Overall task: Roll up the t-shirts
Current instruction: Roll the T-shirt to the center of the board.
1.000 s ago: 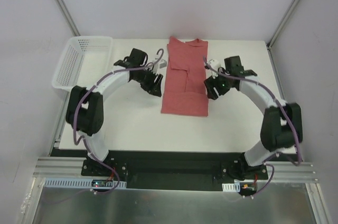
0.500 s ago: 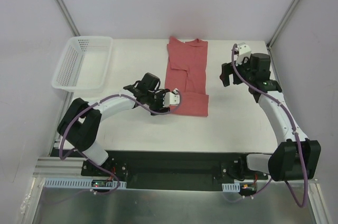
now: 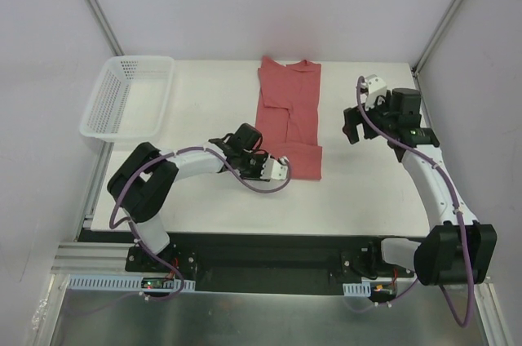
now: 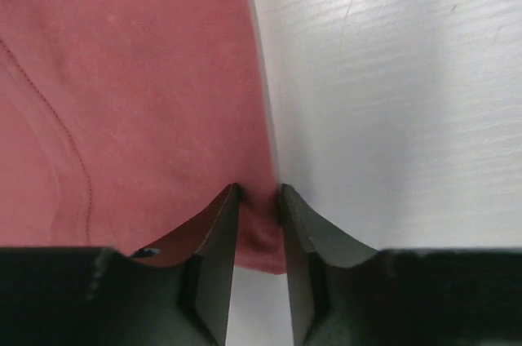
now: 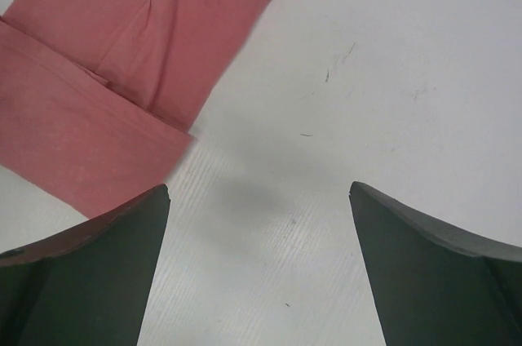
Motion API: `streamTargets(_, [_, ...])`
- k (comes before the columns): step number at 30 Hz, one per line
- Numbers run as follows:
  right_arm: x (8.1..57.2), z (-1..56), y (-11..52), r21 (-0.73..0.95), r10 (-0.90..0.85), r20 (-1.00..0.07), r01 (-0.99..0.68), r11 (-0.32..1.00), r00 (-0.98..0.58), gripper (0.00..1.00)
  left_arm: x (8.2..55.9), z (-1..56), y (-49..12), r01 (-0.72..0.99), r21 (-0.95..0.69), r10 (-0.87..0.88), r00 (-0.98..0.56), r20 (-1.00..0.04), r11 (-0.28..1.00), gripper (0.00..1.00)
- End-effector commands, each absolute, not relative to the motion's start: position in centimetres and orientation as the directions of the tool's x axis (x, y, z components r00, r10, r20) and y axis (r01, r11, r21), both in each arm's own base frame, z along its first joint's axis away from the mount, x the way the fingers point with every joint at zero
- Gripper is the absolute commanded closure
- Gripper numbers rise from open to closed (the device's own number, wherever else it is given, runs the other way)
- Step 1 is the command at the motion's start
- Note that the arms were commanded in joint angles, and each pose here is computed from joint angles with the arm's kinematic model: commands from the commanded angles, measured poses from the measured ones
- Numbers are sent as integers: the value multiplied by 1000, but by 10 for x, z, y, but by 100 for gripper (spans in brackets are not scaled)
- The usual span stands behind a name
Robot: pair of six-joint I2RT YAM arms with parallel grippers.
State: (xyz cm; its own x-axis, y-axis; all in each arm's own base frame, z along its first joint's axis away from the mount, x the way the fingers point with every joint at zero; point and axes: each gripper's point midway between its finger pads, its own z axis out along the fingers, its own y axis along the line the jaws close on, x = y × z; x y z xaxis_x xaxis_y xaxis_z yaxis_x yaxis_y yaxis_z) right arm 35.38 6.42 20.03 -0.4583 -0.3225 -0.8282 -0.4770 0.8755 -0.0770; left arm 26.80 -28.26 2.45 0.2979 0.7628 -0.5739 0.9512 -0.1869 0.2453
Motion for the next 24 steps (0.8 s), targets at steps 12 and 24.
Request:
streamTargets(12, [282,137,128,-384,-692,-721,-822,420,-17,3,245,81,-301,968,-240,701,-219,-678,70,100])
streamTargets(24, [250,90,194,-434,-710,-664,-894,111,234,4,257,108,-306,831,-529,554,-527,-645,174,100])
